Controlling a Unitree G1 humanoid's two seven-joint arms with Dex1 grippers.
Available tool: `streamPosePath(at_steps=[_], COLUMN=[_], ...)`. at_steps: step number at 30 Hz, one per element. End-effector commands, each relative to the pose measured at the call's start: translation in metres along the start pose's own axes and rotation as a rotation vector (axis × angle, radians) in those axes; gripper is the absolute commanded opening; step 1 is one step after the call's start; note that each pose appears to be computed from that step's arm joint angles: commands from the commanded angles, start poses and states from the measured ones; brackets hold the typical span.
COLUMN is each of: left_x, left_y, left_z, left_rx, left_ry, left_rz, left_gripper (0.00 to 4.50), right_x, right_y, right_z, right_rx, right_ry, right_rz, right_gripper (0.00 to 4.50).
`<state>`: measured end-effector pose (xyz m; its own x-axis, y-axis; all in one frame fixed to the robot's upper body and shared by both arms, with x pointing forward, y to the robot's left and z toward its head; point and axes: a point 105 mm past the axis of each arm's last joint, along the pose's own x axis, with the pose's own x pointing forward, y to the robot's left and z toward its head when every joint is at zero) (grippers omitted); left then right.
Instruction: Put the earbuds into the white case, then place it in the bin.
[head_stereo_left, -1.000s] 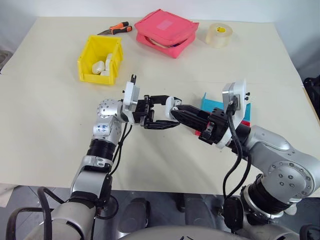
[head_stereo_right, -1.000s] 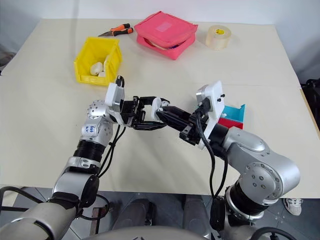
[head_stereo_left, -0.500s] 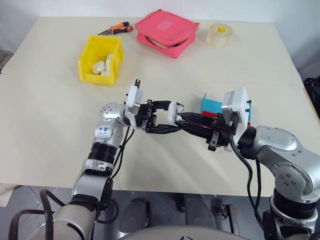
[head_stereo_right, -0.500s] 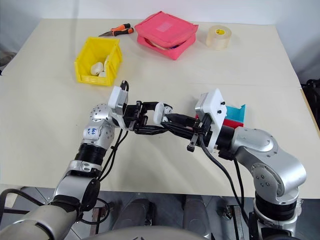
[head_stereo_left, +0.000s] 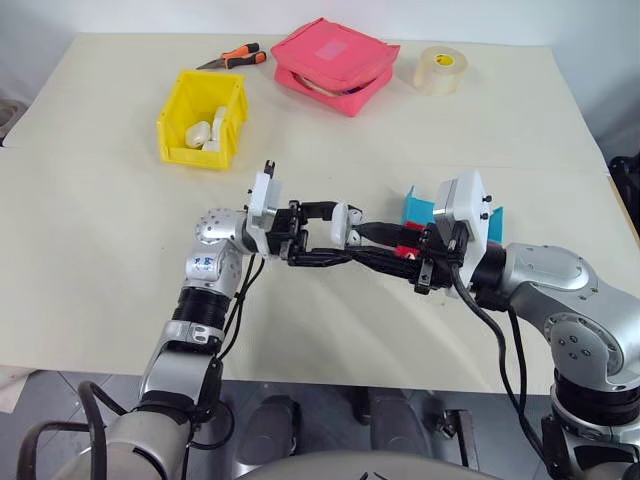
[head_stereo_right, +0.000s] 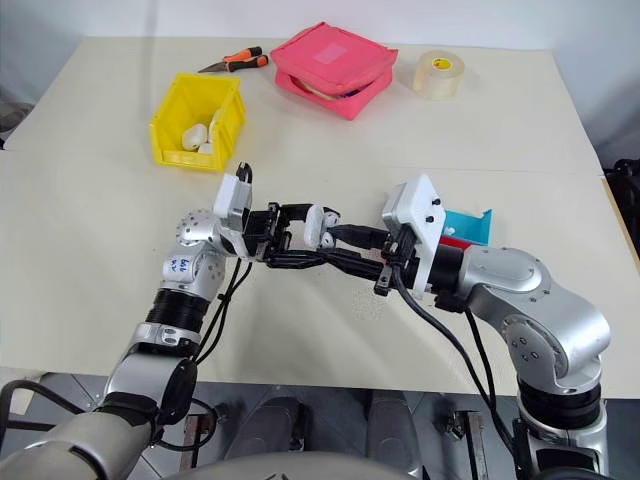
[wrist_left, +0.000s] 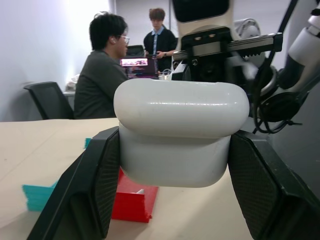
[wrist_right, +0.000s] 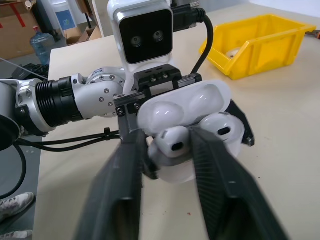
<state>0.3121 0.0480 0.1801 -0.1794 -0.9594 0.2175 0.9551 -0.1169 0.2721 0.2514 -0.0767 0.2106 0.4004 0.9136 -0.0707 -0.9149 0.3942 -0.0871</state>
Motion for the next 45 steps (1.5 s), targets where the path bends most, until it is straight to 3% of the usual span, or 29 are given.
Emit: streamPosePath(at_steps=[1, 26, 37, 40, 45], left_x=[0.007, -0.001, -0.001, 0.002, 0.010], left_y=[0.003, 0.002, 0.013, 0.018, 0.025], left_z=[0.021, 0.005, -0.004, -0.005, -0.005], left_rx=[0.098, 0.054, 0.069, 0.087, 0.091], left_ry=[-0.044, 0.050, 0.205, 0.255, 0.283], left_rz=[-0.020, -0.025, -0.006, -0.018, -0.031], left_gripper=[2.81, 2.81, 2.81, 2.81, 2.81], right_x=[0.002, 0.001, -0.019, -0.018, 0.000], right_y=[0.003, 0.006, -0.006, -0.004, -0.001], right_z=[-0.001, 0.035, 0.033, 0.030, 0.045], right_rx=[-0.021, -0.173, -0.209, -0.193, -0.280], right_ry=[0.013, -0.067, 0.022, 0.081, 0.104], right_rz=[-0.003, -0.008, -0.148, -0.159, -0.159], right_gripper=[1.41, 1.41, 1.41, 2.02, 3.75])
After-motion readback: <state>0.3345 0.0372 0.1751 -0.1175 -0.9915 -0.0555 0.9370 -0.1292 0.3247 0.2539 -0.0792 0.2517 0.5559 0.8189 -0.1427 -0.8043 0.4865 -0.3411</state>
